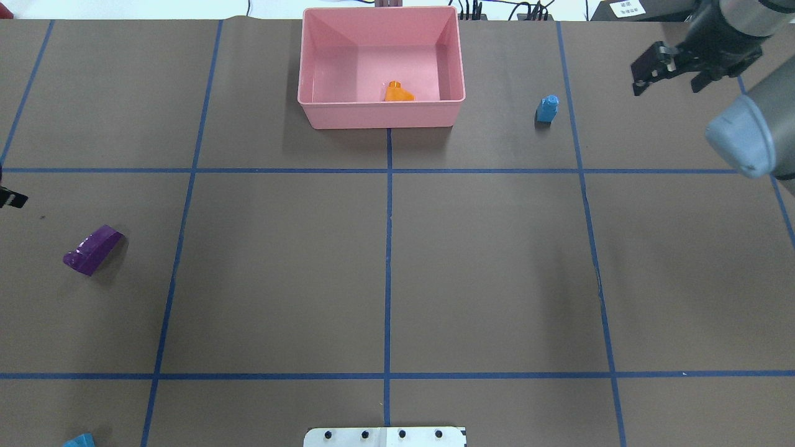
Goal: Put all blocks into box
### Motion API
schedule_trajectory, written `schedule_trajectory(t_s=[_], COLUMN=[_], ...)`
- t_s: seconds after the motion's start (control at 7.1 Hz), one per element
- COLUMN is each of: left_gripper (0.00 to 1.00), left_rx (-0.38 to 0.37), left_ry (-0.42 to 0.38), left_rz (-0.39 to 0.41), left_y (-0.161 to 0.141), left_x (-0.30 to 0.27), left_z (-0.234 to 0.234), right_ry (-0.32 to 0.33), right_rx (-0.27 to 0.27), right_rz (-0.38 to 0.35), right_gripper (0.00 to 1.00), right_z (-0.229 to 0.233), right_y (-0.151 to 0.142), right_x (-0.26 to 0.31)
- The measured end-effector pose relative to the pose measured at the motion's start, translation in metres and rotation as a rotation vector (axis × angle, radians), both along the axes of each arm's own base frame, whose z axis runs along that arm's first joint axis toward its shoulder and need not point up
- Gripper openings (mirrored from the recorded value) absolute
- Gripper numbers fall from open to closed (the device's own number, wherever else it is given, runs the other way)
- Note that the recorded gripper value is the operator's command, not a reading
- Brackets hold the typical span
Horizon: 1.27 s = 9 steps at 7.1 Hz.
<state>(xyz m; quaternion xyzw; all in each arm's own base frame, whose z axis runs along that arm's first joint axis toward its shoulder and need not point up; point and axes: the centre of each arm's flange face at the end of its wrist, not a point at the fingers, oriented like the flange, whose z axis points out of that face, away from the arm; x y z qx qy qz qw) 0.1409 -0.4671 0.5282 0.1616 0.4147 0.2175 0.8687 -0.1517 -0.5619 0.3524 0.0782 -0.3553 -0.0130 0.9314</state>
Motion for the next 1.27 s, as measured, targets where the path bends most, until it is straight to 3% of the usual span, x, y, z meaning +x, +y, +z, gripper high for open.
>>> schedule_trajectory(t_s=[0.28, 0.56, 0.85, 0.99, 1.27], left_gripper=[1.00, 1.00, 1.00, 0.78, 0.01], left_rx=[0.035, 0.043, 0.014, 0.001, -0.013], left_ry=[-0.073, -0.117, -0.148, -0.158, -0.164], left_rz=[0.051, 0.100, 0.139, 0.151, 0.159], left_y=[0.014, 0.030, 0.042, 0.045, 0.048], left_x=[0.059, 0.098, 0.121, 0.128, 0.133], left_z=[0.001, 0.009, 0.028, 0.036, 0.042], right_ry=[-0.009, -0.018, -0.012, -0.012, -0.016], right_rx=[-0.021, -0.051, -0.088, -0.097, -0.103], right_rz=[-0.060, -0.065, -0.057, -0.056, -0.056], right_gripper=[1.00, 1.00, 1.00, 1.00, 1.00], right_z=[0.063, 0.123, 0.154, 0.158, 0.160], right_y=[0.073, 0.142, 0.165, 0.167, 0.168], right_x=[0.068, 0.102, 0.110, 0.110, 0.110])
